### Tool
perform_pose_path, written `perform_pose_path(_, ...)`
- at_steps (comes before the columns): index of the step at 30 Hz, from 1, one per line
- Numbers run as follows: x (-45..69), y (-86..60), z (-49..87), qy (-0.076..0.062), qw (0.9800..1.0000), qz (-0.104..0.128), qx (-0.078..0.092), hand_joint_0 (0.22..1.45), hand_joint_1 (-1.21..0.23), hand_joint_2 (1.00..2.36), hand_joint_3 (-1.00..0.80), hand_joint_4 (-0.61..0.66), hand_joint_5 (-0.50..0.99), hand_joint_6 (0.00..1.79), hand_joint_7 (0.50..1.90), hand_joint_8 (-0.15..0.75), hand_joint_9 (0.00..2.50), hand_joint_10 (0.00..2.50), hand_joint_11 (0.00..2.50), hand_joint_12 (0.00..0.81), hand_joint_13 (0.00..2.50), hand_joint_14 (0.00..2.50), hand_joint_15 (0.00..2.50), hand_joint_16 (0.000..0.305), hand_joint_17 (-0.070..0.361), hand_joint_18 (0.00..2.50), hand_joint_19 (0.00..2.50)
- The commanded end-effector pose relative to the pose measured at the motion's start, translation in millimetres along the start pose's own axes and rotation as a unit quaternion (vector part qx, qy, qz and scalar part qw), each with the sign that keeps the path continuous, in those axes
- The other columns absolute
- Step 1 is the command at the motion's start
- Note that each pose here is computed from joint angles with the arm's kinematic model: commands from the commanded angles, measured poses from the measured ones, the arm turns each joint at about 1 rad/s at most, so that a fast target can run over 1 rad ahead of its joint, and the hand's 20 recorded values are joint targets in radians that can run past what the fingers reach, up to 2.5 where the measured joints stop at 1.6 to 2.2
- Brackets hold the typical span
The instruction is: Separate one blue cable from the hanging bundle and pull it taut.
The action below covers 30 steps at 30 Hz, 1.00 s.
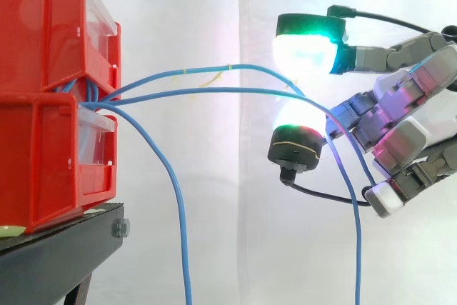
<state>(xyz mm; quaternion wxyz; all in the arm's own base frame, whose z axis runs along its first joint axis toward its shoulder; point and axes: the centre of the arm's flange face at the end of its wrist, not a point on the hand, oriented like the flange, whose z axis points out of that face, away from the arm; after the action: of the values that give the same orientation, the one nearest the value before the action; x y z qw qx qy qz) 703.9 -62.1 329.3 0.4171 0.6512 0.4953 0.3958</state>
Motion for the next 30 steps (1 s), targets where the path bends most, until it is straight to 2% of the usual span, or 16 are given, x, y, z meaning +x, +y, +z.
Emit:
perform_pose_path(1, -0.9, 0.1, 0.2, -0.001, 1.0000, 0.000, 0.000, 0.53, -0.52, 1.00, -0.50, 0.13, 0.14, 0.50, 1.28, 0.197, 1.97, 0.02, 0.44, 0.331, 1.43, 0.02, 0.55, 0.051, 0.115, 0.94, 0.54)
perform_pose_path(6, -0.9, 0.1, 0.2, -0.001, 1.0000, 0.000, 0.000, 0.55, -0.54, 1.00, -0.50, 0.12, 0.14, 0.50, 1.26, 0.190, 1.97, 0.02, 0.44, 0.327, 1.42, 0.02, 0.55, 0.049, 0.111, 0.92, 0.54)
perform_pose_path(12, -1.0, -0.2, -0.1, -0.001, 1.0000, 0.001, 0.001, 0.59, -0.42, 1.00, -0.50, 0.11, 0.14, 0.50, 1.25, 0.149, 2.00, 0.02, 0.46, 0.321, 1.41, 0.02, 0.56, 0.046, 0.104, 0.92, 0.56)
perform_pose_path(15, -1.0, -0.2, -0.1, -0.001, 1.0000, 0.000, 0.001, 0.64, -0.48, 1.00, -0.50, 0.10, 0.14, 0.50, 1.25, 0.134, 2.00, 0.02, 0.48, 0.320, 1.41, 0.02, 0.55, 0.044, 0.100, 0.92, 0.56)
perform_pose_path(18, -1.2, -0.2, -0.1, -0.002, 1.0000, 0.001, 0.001, 0.72, -0.61, 1.00, -0.50, 0.10, 0.14, 0.50, 1.25, 0.135, 2.00, 0.02, 0.49, 0.326, 1.41, 0.02, 0.55, 0.044, 0.099, 0.92, 0.56)
perform_pose_path(21, -1.3, -0.2, -0.1, -0.002, 1.0000, 0.000, 0.001, 0.74, -0.69, 1.01, -0.43, 0.09, 0.14, 0.50, 1.25, 0.143, 1.99, 0.02, 0.48, 0.325, 1.40, 0.02, 0.55, 0.044, 0.099, 0.92, 0.56)
perform_pose_path(25, -2.3, 0.1, -0.1, -0.008, 1.0000, 0.000, 0.000, 0.75, -0.72, 1.01, -0.31, 0.07, 0.14, 0.50, 1.25, 0.159, 1.96, 0.02, 0.48, 0.323, 1.37, 0.02, 0.55, 0.044, 0.098, 0.90, 0.57)
perform_pose_path(30, -2.3, 0.1, -0.1, -0.008, 1.0000, 0.001, 0.000, 0.75, -0.74, 1.02, -0.26, 0.06, 0.15, 0.50, 1.26, 0.172, 1.96, 0.02, 0.50, 0.322, 1.37, 0.02, 0.55, 0.043, 0.097, 0.89, 0.58)
